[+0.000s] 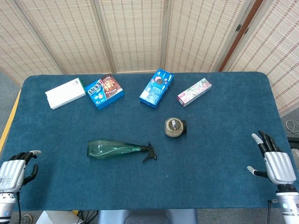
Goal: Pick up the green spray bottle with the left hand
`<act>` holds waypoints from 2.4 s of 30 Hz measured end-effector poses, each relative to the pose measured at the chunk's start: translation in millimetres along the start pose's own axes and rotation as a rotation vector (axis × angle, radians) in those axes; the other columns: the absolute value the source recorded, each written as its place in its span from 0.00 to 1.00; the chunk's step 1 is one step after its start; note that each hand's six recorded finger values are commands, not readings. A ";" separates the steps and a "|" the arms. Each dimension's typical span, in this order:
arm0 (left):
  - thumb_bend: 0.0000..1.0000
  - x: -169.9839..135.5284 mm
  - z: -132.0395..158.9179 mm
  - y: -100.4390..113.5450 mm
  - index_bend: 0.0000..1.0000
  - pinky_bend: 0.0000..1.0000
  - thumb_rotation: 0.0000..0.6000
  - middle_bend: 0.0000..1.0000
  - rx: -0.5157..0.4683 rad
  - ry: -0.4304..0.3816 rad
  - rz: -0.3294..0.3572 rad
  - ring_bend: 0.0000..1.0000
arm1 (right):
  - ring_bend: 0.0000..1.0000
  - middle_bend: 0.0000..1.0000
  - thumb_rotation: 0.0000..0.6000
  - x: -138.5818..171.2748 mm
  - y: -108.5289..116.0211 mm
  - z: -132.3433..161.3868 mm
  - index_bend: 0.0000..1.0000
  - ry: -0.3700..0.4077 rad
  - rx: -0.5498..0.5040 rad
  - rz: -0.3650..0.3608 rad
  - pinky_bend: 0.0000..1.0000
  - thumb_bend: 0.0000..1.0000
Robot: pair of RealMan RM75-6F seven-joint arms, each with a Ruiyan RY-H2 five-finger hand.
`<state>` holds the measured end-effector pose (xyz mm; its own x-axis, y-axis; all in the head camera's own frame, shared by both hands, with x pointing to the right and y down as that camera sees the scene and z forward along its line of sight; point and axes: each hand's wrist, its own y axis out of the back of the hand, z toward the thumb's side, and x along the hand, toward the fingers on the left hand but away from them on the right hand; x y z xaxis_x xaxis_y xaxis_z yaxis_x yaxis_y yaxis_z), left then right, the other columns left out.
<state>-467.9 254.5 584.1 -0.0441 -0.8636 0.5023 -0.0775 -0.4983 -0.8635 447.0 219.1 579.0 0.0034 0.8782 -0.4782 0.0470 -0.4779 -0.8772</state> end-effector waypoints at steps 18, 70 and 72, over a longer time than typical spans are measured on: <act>0.00 2.9 21.6 9.2 0.31 0.12 1.00 0.39 -0.045 -0.096 0.056 0.32 | 0.00 0.00 1.00 -8.9 16.3 -1.4 0.00 0.025 -0.004 -0.052 0.35 0.00; 0.00 101.2 218.8 -35.2 0.23 0.00 1.00 0.23 -0.091 -0.553 -0.299 0.05 | 0.00 0.00 1.00 3.4 20.9 -28.7 0.00 -0.041 -0.043 -0.092 0.35 0.00; 0.00 104.0 220.5 -38.4 0.23 0.00 1.00 0.23 -0.084 -0.546 -0.301 0.05 | 0.00 0.00 1.00 3.9 20.0 -29.3 0.00 -0.041 -0.045 -0.091 0.35 0.00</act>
<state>-249.9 166.8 659.6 0.5050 -0.6123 0.6083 -0.0860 -0.7370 -0.6704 477.3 213.6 560.8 -0.0441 0.9159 -0.3990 0.0902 -0.3941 -0.9146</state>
